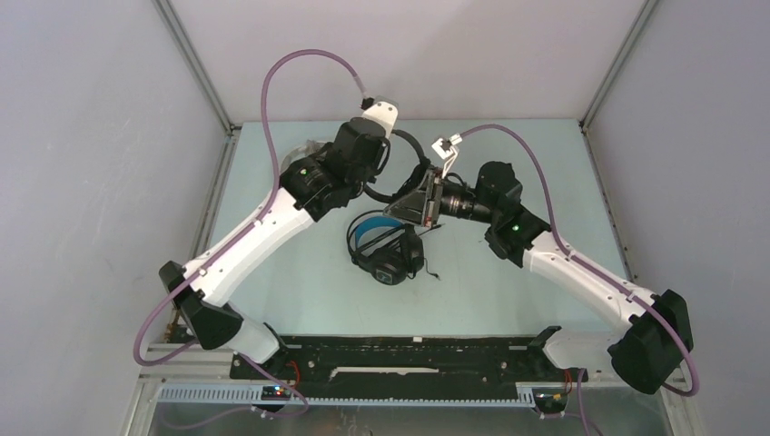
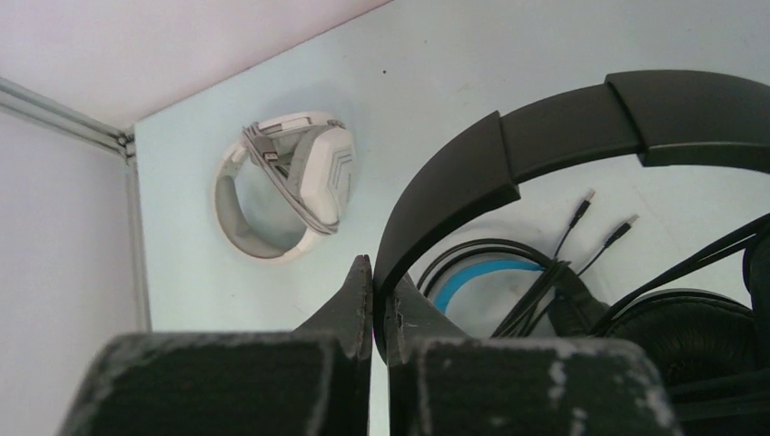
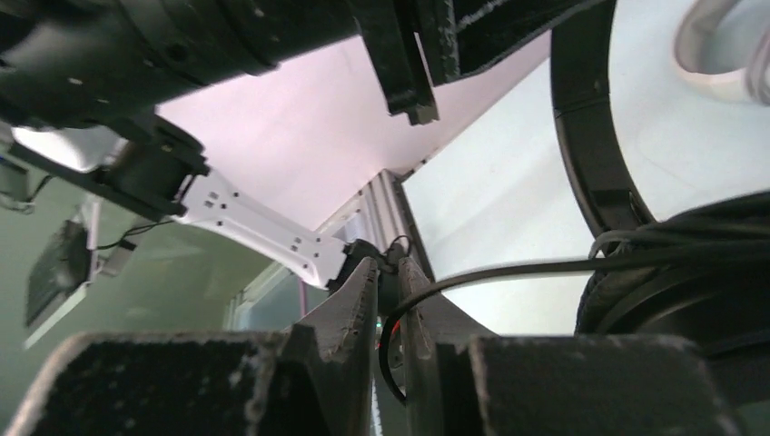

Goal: Wrap the headphones
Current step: Wrap the headphones cable around the headphones.

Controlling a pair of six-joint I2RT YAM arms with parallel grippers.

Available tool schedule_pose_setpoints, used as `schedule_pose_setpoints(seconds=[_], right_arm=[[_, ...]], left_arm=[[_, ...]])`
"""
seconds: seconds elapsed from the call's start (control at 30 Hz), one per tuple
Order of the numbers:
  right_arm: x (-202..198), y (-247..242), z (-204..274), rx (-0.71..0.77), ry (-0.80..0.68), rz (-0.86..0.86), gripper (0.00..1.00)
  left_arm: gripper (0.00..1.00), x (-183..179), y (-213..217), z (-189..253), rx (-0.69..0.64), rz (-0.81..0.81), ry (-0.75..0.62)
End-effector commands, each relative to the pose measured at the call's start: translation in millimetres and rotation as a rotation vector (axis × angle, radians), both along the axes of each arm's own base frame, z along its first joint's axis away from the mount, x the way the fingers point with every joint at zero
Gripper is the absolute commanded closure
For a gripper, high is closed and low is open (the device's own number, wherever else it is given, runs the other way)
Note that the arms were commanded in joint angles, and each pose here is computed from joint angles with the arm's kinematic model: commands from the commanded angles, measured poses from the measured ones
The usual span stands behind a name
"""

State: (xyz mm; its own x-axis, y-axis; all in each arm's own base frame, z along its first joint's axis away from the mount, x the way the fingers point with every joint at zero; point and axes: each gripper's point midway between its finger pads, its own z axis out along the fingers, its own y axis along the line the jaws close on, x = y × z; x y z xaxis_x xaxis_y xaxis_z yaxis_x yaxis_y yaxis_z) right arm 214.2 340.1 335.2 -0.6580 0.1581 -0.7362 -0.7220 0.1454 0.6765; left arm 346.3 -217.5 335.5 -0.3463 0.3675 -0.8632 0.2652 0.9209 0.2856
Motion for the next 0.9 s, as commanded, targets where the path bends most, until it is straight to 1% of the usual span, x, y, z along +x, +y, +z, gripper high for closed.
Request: schedule_pose_setpoints(seconds=[0.0, 0.17, 0.33, 0.43, 0.63, 0.87], right_arm=[[16, -1, 9, -0.052, -0.146, -0.124, 0.83], [28, -7, -1, -0.164, -0.265, -0.276, 0.84], [30, -10, -7, -0.227, -0.391, -0.368, 0.84], [31, -13, -15, -0.25, -0.428, -0.406, 0.84], [36, -21, -27, -0.237, -0.458, -0.488, 0.84], [31, -20, -35, -0.187, -0.535, -0.502, 0.83]], left_arm=[[1.0, 0, -2, 37, -0.221, 0.106, -0.037], [1.0, 0, -6, 46, -0.341, 0.141, 0.001], [1.0, -2, -13, 55, -0.429, 0.14, 0.033], [1.0, -4, -16, 61, -0.467, 0.129, 0.039], [1.0, -9, -18, 70, -0.523, 0.112, 0.049], [1.0, -15, -19, 80, -0.571, 0.092, 0.052]])
